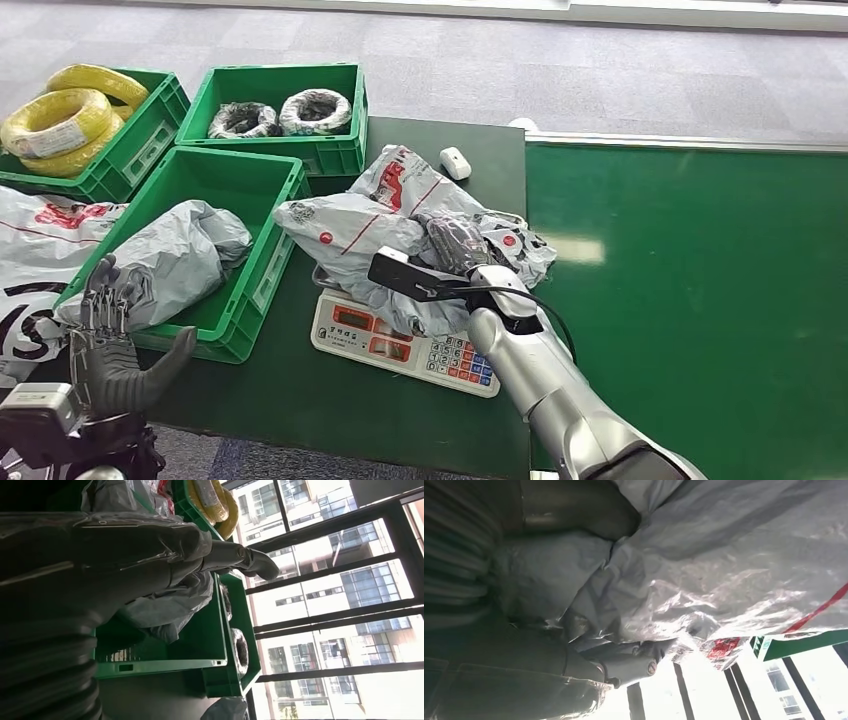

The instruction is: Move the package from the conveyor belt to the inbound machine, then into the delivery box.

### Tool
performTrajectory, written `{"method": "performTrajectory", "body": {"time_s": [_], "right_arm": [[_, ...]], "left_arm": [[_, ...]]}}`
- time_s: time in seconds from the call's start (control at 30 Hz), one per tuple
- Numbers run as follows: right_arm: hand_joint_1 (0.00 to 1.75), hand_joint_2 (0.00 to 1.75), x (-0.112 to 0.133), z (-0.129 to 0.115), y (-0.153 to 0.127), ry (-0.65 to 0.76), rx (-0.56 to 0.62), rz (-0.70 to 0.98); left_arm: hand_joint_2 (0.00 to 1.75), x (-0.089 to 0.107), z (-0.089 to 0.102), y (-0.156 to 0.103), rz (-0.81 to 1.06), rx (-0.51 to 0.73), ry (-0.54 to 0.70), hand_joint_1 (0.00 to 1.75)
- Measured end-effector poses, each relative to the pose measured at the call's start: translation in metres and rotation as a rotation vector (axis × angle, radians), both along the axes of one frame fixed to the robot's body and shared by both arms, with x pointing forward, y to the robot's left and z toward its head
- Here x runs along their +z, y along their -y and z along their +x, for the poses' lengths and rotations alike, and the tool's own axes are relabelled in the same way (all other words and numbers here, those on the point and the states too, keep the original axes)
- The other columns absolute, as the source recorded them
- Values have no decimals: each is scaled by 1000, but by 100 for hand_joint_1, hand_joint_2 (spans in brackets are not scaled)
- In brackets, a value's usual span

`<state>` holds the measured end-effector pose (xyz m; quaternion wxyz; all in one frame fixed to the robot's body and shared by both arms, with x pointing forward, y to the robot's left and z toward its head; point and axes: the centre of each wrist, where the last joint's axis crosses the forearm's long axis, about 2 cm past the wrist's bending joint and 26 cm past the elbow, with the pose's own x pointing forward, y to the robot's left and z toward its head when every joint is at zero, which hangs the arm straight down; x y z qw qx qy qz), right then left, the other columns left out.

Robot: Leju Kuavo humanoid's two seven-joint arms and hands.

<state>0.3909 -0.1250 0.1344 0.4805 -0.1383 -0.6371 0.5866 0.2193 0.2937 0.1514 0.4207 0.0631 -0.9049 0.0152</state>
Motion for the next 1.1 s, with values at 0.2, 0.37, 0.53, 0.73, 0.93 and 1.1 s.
{"method": "performTrajectory", "body": {"time_s": [0.2,0.37,0.53,0.73,0.93,1.1], "right_arm": [[0,175,-5,0,3,-7,-4,-14],[0,175,-2,1,4,152,22,85],[0,175,7,0,5,227,57,310],[0,175,5,-25,12,199,69,543],[0,175,8,-59,29,249,55,749],[0,175,18,-83,59,306,-13,940]], "left_arm": [[175,-3,1,0,2,-3,-14,0],[175,-3,2,1,33,-18,-27,0],[175,0,11,19,140,-67,-26,0],[175,19,33,49,284,-108,13,0],[175,32,54,75,399,-140,46,0],[175,44,69,97,506,-133,16,0]]}}
